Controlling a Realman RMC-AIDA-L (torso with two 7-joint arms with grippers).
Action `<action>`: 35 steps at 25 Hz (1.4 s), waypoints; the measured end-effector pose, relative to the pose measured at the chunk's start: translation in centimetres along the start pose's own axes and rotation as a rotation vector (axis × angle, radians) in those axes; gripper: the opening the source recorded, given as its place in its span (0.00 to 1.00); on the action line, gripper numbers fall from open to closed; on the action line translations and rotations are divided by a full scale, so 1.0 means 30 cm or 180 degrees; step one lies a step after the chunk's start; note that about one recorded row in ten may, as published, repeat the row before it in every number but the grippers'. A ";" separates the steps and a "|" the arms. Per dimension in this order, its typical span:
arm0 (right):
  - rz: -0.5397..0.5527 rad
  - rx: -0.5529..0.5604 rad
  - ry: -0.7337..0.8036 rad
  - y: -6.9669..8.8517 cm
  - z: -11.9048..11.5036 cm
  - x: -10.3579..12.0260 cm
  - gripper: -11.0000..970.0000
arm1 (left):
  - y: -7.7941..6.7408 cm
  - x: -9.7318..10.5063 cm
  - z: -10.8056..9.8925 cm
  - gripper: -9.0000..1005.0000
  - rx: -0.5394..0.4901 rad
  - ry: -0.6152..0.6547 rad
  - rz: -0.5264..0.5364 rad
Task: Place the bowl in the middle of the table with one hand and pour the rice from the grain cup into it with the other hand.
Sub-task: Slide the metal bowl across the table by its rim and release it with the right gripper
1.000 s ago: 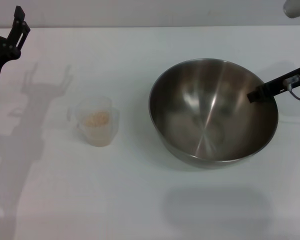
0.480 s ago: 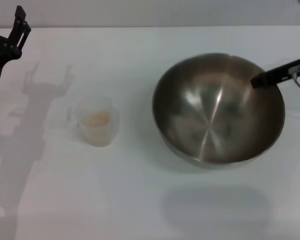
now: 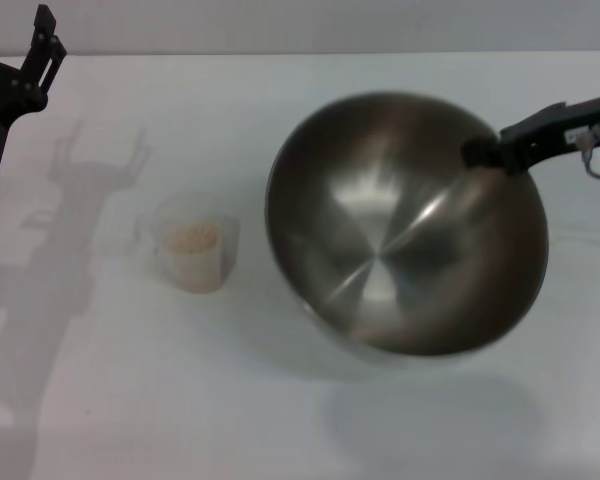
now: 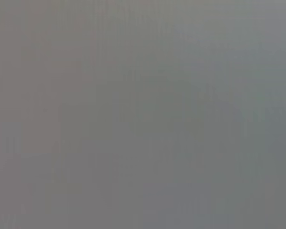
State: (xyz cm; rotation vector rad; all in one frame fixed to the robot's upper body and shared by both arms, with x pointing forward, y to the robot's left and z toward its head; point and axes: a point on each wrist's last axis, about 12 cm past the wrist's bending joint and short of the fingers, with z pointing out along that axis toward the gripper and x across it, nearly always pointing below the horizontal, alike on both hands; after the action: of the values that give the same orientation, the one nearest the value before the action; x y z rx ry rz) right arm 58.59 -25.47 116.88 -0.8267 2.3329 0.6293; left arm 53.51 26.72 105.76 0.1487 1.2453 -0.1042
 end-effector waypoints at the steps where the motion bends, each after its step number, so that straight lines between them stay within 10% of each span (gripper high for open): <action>1: 0.0000 0.0000 0.0000 0.000 0.000 0.000 0.01 | 0.000 -0.001 0.002 0.86 0.0002 -0.0004 0.0000; 11: -0.0411 -0.0259 0.0471 0.088 0.093 -0.002 0.01 | -0.002 -0.004 0.013 0.86 0.0009 -0.0022 -0.0002; 35: -0.0444 -0.0228 0.0878 0.110 0.147 -0.004 0.03 | 0.002 -0.003 0.005 0.86 -0.0007 -0.0018 0.0000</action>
State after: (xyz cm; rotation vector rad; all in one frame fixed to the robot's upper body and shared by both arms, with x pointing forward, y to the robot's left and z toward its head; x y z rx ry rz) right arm 58.01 -20.51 114.55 -1.1625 2.4792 0.5715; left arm 53.64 26.74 105.90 0.1465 1.2396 -0.1031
